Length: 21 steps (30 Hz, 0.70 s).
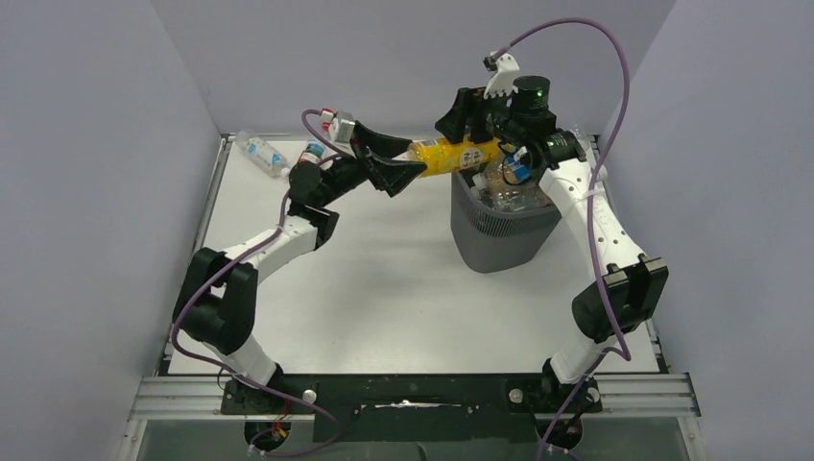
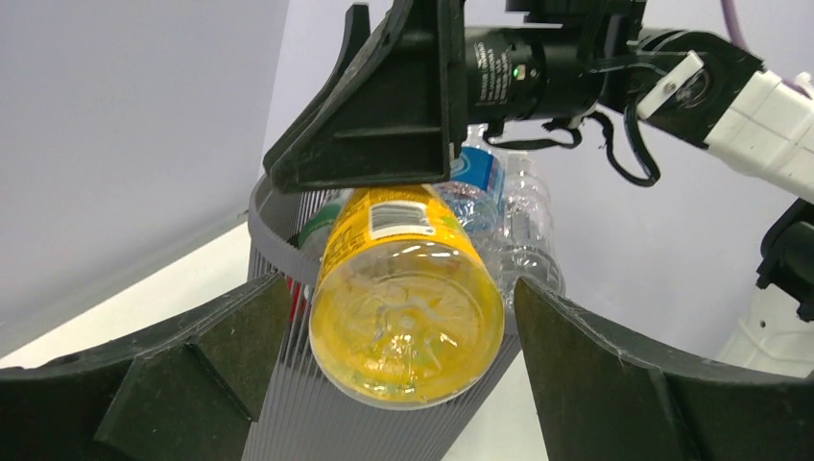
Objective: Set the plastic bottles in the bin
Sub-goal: Place the plastic bottle in the trash bin.
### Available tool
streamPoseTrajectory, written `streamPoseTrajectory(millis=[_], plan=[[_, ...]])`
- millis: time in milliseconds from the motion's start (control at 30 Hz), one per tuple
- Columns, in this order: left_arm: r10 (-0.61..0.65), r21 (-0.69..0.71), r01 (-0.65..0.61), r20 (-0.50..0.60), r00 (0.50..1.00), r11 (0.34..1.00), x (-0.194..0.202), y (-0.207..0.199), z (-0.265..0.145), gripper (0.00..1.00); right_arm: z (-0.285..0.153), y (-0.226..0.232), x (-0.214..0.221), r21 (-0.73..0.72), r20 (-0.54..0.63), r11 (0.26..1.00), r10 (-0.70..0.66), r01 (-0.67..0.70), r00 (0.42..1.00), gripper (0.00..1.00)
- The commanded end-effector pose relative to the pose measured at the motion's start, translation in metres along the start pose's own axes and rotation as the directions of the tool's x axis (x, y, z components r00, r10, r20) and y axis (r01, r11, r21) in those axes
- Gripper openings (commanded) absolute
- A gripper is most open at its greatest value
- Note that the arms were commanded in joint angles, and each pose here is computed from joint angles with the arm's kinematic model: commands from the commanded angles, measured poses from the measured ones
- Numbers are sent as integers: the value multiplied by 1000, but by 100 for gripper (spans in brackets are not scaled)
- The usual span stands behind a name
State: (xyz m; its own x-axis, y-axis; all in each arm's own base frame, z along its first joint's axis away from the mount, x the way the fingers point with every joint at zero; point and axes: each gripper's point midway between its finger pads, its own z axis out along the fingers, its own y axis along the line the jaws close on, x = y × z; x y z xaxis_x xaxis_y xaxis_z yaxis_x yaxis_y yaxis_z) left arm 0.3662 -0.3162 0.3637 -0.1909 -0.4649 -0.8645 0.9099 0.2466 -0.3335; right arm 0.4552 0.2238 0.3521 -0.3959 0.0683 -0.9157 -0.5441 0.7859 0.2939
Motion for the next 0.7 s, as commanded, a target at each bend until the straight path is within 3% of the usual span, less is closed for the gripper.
streamPoseTrajectory(millis=[0,667], plan=[[5,63,-14,138,990,998,-23,-17,7,88,-7,-6,21,16,-68,1000,19,-18,998,71],[-68,22,64,298,952,998,0,-14,4,89,-10,-7,20,4,-50,999,41,-41,998,71]])
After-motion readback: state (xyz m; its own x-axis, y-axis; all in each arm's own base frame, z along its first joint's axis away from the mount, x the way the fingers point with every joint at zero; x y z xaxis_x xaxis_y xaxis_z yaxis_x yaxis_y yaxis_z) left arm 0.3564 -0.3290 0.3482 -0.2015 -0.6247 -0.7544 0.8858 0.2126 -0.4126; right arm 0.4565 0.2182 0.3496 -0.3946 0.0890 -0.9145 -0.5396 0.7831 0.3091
